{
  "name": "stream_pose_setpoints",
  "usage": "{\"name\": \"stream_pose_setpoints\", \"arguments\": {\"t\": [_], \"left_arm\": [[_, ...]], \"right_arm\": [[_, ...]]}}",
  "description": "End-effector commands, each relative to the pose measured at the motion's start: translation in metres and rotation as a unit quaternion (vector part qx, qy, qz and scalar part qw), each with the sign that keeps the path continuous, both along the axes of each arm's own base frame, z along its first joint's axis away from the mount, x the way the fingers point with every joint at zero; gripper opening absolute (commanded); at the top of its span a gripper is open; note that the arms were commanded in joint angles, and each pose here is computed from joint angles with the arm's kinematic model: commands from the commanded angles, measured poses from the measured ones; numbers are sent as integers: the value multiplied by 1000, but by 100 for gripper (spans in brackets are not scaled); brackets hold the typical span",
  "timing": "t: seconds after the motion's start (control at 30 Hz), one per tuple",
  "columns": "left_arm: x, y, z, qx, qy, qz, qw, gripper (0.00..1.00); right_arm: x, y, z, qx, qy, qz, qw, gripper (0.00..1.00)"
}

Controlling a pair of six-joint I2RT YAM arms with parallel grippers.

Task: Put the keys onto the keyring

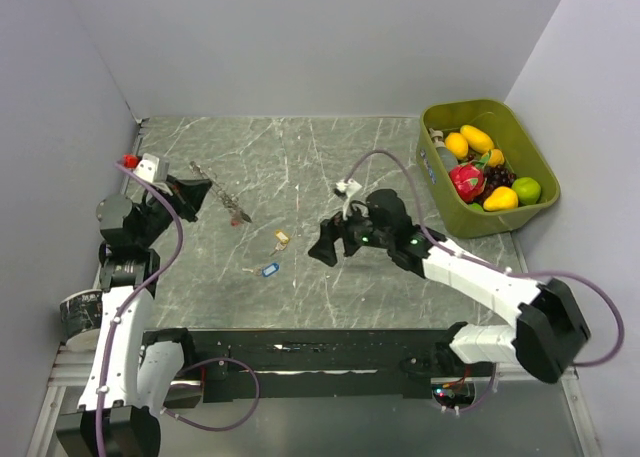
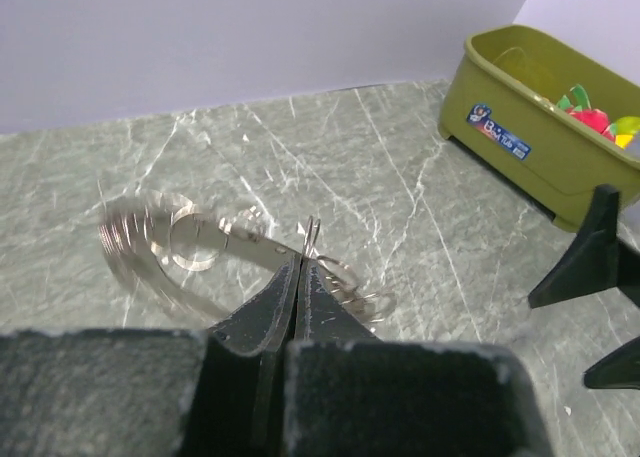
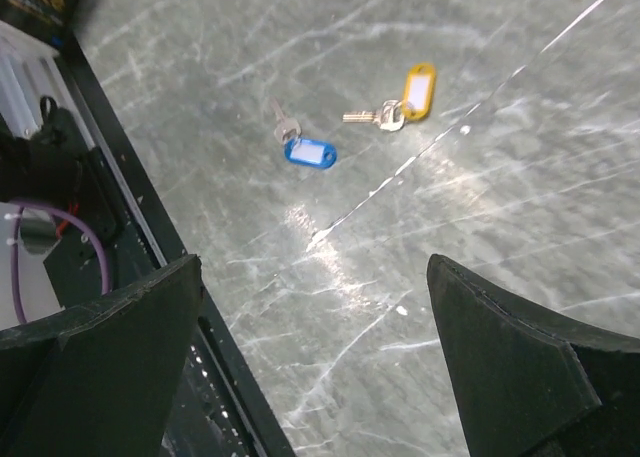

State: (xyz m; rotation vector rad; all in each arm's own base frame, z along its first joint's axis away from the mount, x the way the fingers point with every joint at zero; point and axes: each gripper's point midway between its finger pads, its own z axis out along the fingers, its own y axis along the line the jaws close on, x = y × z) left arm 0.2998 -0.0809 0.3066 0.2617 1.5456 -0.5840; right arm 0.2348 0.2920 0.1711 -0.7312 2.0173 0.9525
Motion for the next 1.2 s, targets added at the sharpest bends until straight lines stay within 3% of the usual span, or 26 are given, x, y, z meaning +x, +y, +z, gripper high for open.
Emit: {"name": "stream_pose_setpoints", "arguments": {"t": [0.0, 0.3, 0.63, 1.17], "left_arm": [[-10, -3, 18, -2, -39, -22, 999, 1], [-9, 5, 14, 11, -32, 0, 999, 1], [-10, 5, 9, 16, -29, 0, 999, 1], [-12, 6, 11, 19, -33, 3, 999, 1]], "right_arm": [[2, 20, 0, -6, 19, 5, 1000, 100], [9, 56, -29, -23, 58, 25, 998, 98], [12, 96, -63, -50, 141, 40, 988, 71], [6, 144, -103, -70, 192, 65, 977, 56]]}}
